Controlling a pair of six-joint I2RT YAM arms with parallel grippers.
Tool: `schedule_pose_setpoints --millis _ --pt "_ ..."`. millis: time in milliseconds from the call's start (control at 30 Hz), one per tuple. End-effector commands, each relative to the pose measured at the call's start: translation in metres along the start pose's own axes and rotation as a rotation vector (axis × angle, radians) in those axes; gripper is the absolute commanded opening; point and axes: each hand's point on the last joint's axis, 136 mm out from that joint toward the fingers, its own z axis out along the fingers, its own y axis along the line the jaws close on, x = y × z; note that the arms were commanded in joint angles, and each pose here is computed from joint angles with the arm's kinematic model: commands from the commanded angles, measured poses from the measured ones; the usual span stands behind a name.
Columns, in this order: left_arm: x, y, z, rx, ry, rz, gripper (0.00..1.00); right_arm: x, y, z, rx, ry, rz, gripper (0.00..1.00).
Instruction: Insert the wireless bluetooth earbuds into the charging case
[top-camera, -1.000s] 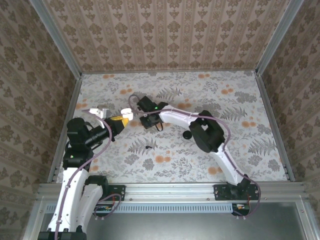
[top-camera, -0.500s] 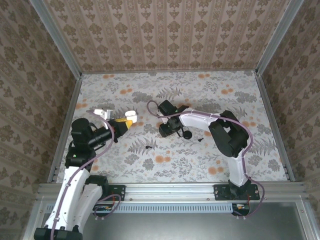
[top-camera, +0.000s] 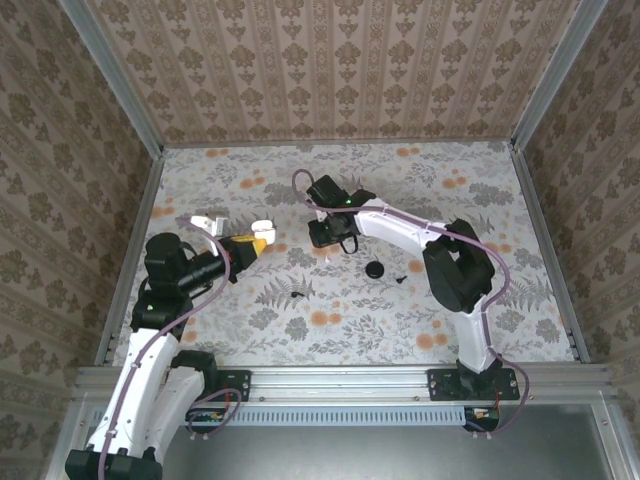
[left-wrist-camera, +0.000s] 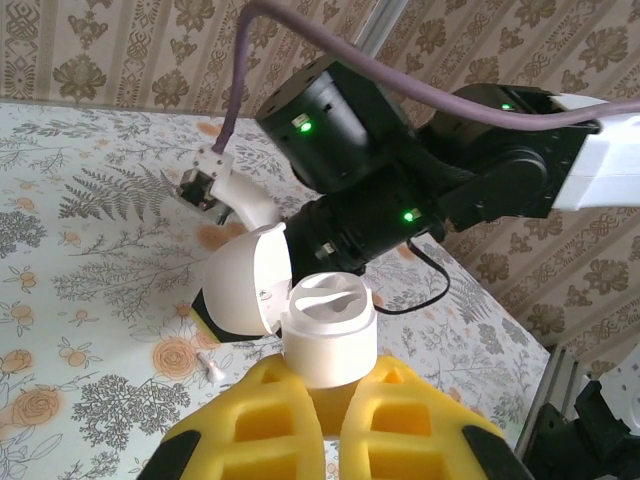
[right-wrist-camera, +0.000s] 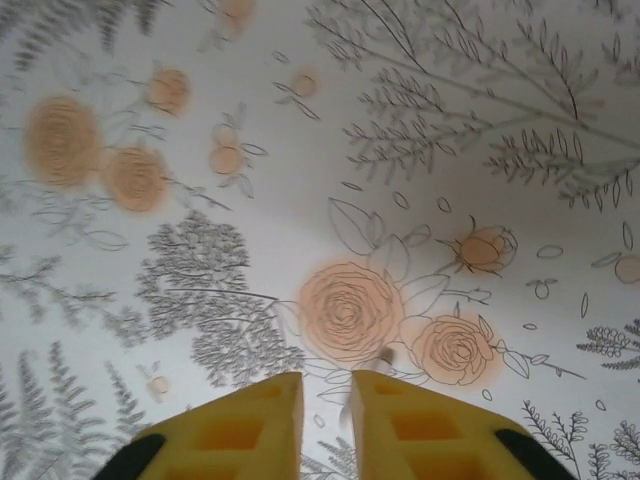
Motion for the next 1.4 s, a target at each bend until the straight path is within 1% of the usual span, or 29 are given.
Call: schedule_pose_setpoints --millis 0,133,267,533,700,800,1067,1267,1367 --pt "-0.012 -0.011 -0.004 0.009 -0.019 0.059 0.00 0.019 -0.023 0.016 0.114 0.099 0.074 0.16" --pt "-0.010 -0.009 -0.003 0.007 -0.011 0.062 0.00 0.023 -0.034 0.025 0.177 0.129 0.071 0.13" --pt "-0.008 -0.009 -0.004 0.006 -0.002 0.063 0.00 0.026 -0.036 0.035 0.191 0.158 0.060 0.11" --pt "-0.005 -0.009 -0.005 0.003 0.007 0.061 0.00 0.027 -0.014 0.053 0.091 0.183 0.027 0.10" --pt "-0.005 -0.010 -0.005 0.003 0.007 0.062 0.00 0.030 -0.001 0.057 0.042 0.200 0.007 0.09" --pt "-0.005 -0.010 -0.005 0.001 0.007 0.056 0.00 0.031 0.008 0.056 0.010 0.202 -0.019 0.09" --pt "-0.006 -0.011 -0.006 0.002 0.003 0.052 0.00 0.044 0.023 0.049 -0.009 0.224 -0.071 0.08" --pt "-0.007 -0.012 -0.006 0.006 0.000 0.049 0.00 0.059 0.022 0.039 0.010 0.234 -0.087 0.08" --pt "-0.006 -0.013 -0.006 0.008 0.000 0.048 0.00 0.066 0.015 0.033 0.034 0.232 -0.081 0.08"
